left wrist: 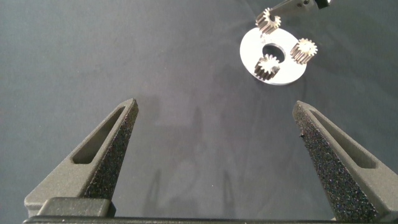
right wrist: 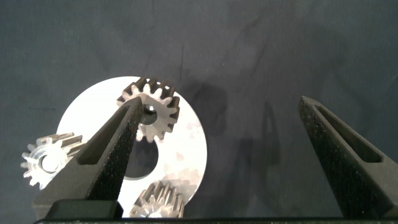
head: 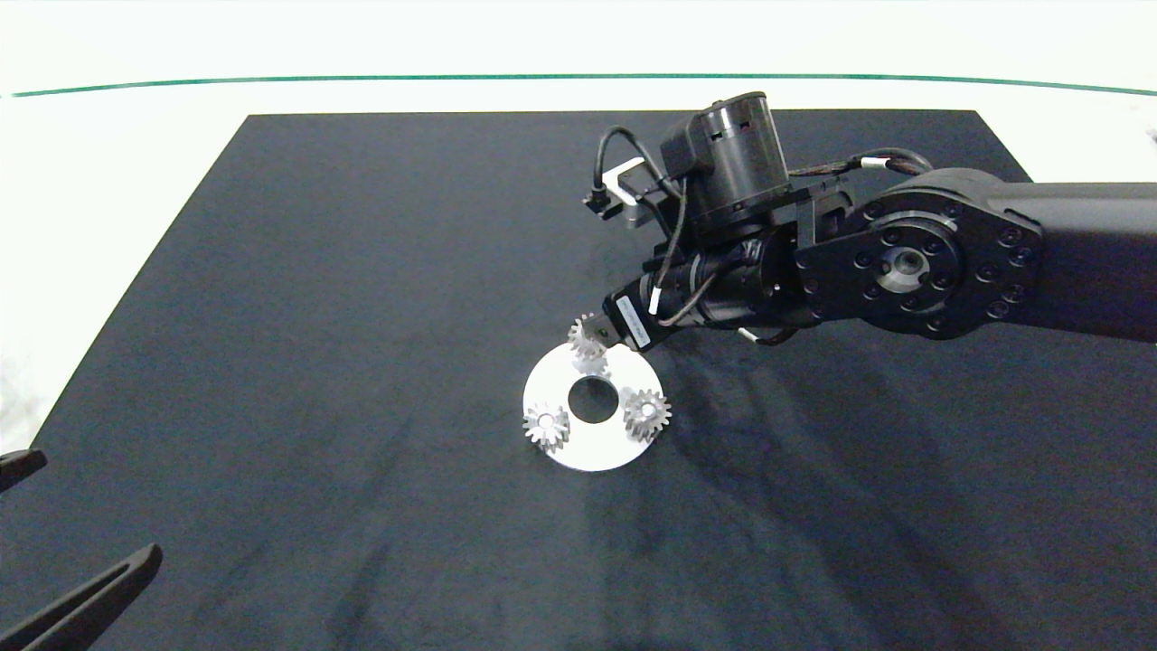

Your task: Install three planetary gears onto the carrier pins

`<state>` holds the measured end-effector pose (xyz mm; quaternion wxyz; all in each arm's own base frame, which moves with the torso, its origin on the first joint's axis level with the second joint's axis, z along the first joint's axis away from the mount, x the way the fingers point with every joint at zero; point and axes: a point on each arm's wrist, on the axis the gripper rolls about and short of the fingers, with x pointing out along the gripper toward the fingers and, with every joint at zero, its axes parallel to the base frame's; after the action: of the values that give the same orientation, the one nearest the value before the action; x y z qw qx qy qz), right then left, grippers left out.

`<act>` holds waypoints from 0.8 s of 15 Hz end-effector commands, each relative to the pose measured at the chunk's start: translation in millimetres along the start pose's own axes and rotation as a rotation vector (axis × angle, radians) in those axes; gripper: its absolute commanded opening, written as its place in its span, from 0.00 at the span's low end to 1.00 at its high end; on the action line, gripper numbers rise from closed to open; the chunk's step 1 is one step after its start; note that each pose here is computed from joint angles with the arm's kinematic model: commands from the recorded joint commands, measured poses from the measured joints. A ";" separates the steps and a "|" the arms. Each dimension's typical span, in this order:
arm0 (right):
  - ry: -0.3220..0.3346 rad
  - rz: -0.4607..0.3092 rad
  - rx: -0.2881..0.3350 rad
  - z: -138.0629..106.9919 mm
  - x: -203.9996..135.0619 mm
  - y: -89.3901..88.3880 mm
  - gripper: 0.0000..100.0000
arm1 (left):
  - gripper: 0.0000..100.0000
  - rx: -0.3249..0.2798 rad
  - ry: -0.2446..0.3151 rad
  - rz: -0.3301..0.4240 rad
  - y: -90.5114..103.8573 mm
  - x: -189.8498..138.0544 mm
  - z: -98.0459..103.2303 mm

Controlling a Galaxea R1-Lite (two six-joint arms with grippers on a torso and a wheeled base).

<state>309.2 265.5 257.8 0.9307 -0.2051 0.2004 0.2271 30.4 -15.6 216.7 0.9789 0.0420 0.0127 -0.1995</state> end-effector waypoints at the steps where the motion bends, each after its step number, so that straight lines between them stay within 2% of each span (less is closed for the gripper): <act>1: 0.005 -0.002 -0.002 -2.1 7.4 2.0 1.00 | 1.00 0.000 -0.002 0.002 0.1 -0.4 0.1; 9: -0.013 -0.004 0.002 0.8 10.2 3.0 1.00 | 1.00 -0.003 -0.011 0.003 0.7 -2.7 0.2; 12: -0.044 -0.003 0.009 8.2 -11.4 -1.6 1.00 | 1.00 -0.010 -0.022 0.008 1.1 -3.8 2.1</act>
<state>311.4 269.8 258.8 0.9337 -0.1997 0.1898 0.2286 27.7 -13.6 217.6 0.9794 0.0365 0.0061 -0.1983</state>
